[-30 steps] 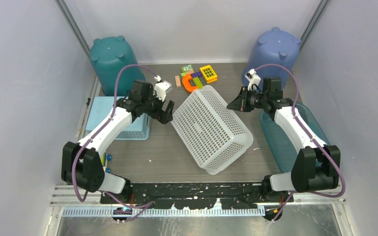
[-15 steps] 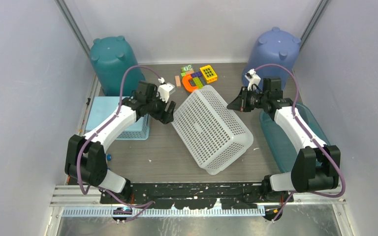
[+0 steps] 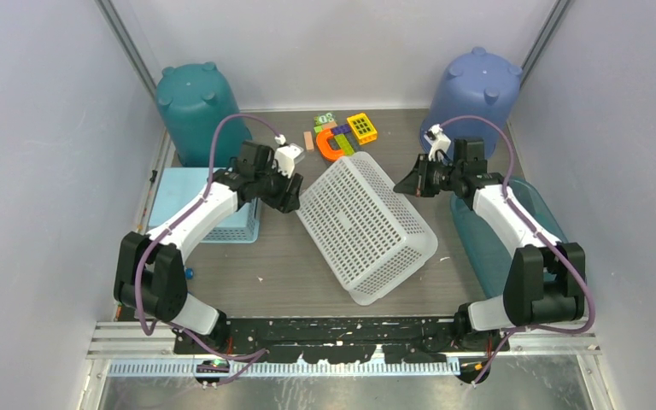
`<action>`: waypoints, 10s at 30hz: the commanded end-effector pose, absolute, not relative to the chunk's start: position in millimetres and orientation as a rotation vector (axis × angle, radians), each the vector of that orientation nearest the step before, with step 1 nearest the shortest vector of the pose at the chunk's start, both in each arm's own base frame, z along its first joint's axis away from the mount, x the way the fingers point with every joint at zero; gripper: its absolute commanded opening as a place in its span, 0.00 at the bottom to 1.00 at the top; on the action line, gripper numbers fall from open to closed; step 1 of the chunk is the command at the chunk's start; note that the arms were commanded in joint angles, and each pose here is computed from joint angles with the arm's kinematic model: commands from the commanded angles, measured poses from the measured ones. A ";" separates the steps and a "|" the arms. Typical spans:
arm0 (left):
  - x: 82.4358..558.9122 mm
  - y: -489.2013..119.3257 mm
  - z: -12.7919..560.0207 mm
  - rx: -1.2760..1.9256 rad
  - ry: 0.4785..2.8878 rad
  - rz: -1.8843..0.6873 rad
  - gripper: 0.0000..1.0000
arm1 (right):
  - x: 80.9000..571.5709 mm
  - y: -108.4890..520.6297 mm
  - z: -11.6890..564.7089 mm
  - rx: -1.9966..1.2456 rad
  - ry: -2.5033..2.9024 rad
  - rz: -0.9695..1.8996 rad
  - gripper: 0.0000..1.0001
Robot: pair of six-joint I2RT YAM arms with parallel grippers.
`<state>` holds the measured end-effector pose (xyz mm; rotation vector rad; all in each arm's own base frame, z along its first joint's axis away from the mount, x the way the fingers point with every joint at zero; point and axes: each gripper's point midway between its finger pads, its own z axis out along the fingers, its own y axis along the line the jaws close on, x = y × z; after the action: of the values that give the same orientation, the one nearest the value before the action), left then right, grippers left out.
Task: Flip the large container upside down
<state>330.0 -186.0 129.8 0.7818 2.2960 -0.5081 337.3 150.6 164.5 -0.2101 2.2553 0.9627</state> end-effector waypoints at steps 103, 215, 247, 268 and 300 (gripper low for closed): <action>290.9 -231.2 128.2 1.161 2.052 -0.515 0.99 | 337.3 99.1 122.4 0.023 2.213 0.542 0.01; 283.0 -234.2 122.2 1.145 2.060 -0.569 0.99 | 275.2 3.6 150.1 -0.412 2.516 -0.073 0.78; 281.8 -232.5 124.4 1.143 2.053 -0.561 0.99 | 238.4 -8.6 77.4 -0.463 2.801 -0.115 0.02; 289.7 -232.4 116.7 1.147 2.081 -0.533 0.99 | 231.8 24.2 268.9 -0.465 2.295 0.041 0.01; 291.8 -325.8 109.9 1.411 1.962 -0.670 0.97 | 210.1 81.7 431.2 -0.496 1.718 0.332 0.01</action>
<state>281.0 -299.0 89.5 1.4130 2.0549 -0.6602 205.1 72.8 381.4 -0.4709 1.9046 0.3197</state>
